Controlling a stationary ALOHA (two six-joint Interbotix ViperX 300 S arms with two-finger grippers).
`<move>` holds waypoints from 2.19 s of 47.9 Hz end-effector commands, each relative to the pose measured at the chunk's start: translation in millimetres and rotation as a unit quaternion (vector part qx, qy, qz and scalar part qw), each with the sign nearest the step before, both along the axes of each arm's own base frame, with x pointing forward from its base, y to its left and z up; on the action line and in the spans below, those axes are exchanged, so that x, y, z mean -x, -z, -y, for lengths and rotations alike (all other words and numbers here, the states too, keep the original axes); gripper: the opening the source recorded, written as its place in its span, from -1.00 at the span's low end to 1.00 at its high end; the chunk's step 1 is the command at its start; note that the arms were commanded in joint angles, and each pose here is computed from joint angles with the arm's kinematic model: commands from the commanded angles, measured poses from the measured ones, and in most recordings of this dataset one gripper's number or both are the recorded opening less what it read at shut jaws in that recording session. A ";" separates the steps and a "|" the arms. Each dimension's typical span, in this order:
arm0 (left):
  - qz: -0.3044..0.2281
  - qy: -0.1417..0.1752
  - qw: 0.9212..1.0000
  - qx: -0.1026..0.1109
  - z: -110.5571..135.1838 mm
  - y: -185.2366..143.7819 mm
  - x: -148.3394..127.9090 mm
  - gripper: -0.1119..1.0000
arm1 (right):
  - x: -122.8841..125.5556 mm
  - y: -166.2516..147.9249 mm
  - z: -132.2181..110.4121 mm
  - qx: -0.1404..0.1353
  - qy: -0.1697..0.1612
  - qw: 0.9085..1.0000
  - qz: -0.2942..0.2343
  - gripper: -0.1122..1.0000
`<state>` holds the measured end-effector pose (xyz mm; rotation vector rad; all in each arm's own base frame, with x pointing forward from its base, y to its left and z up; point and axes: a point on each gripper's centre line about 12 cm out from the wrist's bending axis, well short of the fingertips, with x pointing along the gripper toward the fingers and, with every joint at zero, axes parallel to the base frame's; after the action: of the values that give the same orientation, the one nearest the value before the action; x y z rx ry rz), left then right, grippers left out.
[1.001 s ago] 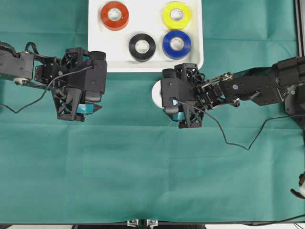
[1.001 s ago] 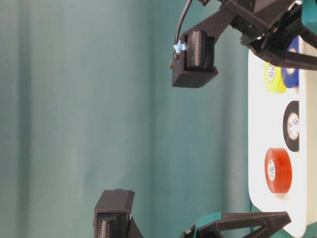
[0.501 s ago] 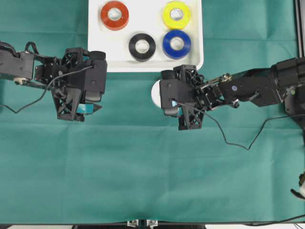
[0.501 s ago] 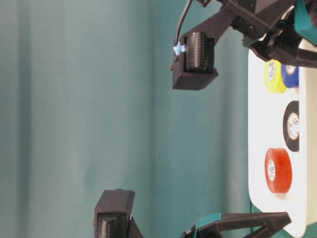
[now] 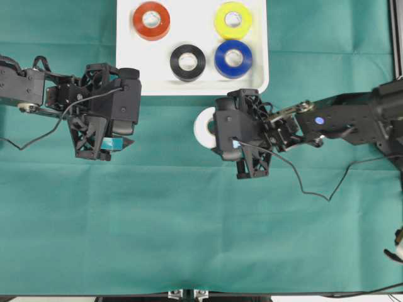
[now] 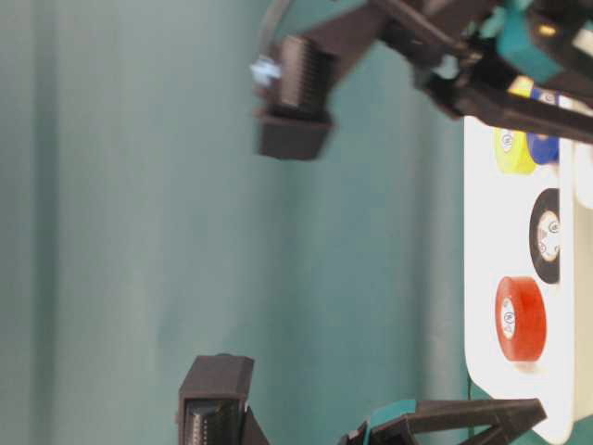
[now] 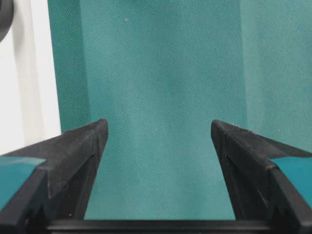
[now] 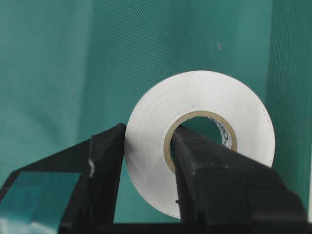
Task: Put the tape alternately from left to right into the white case.
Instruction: 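Lower the right gripper into the white roll's core and close, then lift the white roll and carry it into the white tray, then lower the white roll between red and yellow rolls and release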
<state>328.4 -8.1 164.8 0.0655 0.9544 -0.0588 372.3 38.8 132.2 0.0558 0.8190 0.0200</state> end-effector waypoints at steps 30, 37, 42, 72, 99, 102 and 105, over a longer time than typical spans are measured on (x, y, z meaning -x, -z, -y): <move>0.020 -0.005 1.000 0.007 2.2 -11.9 -3.2 0.79 | -6.3 -52.2 9.6 0.014 -0.005 0.997 0.073 -0.20; 0.022 -0.004 1.000 0.007 3.2 -12.2 -3.5 0.79 | -9.9 -54.9 36.6 0.031 0.017 0.996 0.079 -0.20; 0.022 -0.001 1.000 0.007 4.7 -12.2 -3.4 0.79 | -11.7 -57.5 61.1 0.043 0.039 0.995 0.084 -0.20; 0.023 0.002 1.000 0.007 7.3 -11.1 -4.1 0.79 | -25.7 -27.3 183.8 0.032 0.149 0.982 0.107 -0.20; 0.025 0.002 1.000 0.007 7.3 -10.2 -4.7 0.78 | -32.2 -15.2 204.8 0.026 0.162 0.980 0.111 -0.20; 0.025 0.003 1.000 0.007 7.2 -10.2 -4.7 0.78 | -32.5 -14.9 205.0 0.026 0.163 0.980 0.111 -0.20; 0.026 0.003 1.000 0.007 7.2 -10.7 -4.6 0.79 | -32.4 -14.8 205.1 0.026 0.163 0.980 0.110 -0.20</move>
<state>330.0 -14.2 166.1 0.0570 0.9360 -0.0667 398.7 -162.9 131.3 0.1450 0.6277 -0.3008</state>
